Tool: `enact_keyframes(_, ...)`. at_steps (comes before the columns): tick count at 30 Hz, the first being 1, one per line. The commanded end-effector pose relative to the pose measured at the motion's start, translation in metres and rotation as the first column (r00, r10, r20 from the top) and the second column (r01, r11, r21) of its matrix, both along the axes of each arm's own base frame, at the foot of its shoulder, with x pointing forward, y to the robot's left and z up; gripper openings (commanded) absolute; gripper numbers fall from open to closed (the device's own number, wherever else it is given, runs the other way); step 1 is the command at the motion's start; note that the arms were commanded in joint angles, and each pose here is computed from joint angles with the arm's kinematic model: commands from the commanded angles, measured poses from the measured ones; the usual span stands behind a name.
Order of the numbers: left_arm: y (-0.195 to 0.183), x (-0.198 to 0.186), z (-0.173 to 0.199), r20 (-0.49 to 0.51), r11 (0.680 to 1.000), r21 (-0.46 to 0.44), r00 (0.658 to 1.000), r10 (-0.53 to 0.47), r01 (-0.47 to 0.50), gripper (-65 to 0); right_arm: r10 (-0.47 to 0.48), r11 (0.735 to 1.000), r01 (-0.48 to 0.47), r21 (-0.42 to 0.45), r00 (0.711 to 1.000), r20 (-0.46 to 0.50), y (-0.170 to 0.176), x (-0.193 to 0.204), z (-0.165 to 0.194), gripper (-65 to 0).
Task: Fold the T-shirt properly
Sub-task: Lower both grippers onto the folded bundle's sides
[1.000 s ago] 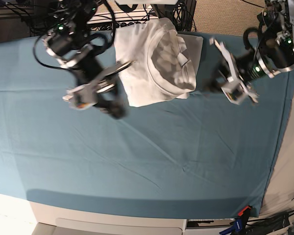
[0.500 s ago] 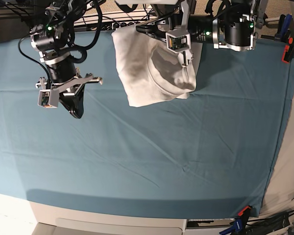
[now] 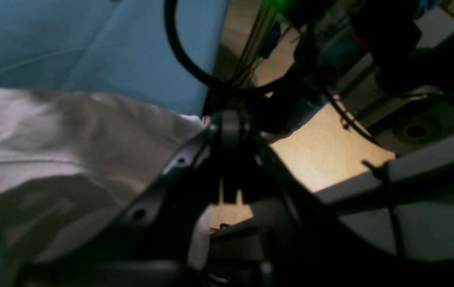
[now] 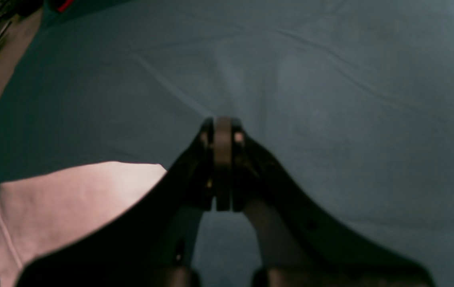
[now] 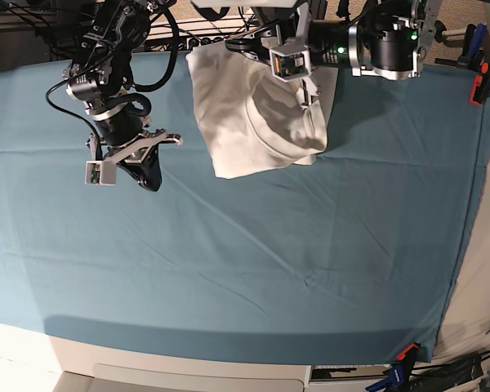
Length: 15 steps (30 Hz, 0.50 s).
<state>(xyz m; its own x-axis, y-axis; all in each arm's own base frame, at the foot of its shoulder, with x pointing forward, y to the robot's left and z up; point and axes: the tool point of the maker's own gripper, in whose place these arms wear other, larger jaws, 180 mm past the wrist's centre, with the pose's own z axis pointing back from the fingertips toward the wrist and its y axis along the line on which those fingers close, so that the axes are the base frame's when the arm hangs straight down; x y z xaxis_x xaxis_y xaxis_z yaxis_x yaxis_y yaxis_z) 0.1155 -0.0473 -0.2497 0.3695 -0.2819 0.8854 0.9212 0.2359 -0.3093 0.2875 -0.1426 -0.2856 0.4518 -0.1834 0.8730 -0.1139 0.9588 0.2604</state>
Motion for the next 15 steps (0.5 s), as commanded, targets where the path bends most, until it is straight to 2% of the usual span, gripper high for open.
enact_keyframes(1, 0.016, 0.038, 0.005, 0.007, 0.985, 0.0, 0.985, 0.171, -0.171, -65.0, 0.009, 1.0, -0.008, -0.005, 0.999, 0.053, -0.001, 0.005, 0.013, -65.0)
enact_keyframes(6, 0.041, 0.044, 0.006, 0.025, 0.984, 0.025, 0.984, 0.177, -0.177, -65.0, 0.017, 0.999, -0.015, -0.037, 0.998, 0.052, -0.008, 0.005, 0.014, -65.0)
enact_keyframes(15, 0.04, 0.041, 0.008, 0.006, 0.985, 0.009, 0.985, 0.17, -0.17, -65.0, 0.018, 0.999, -0.016, -0.036, 0.998, 0.053, -0.007, 0.005, 0.014, -65.0)
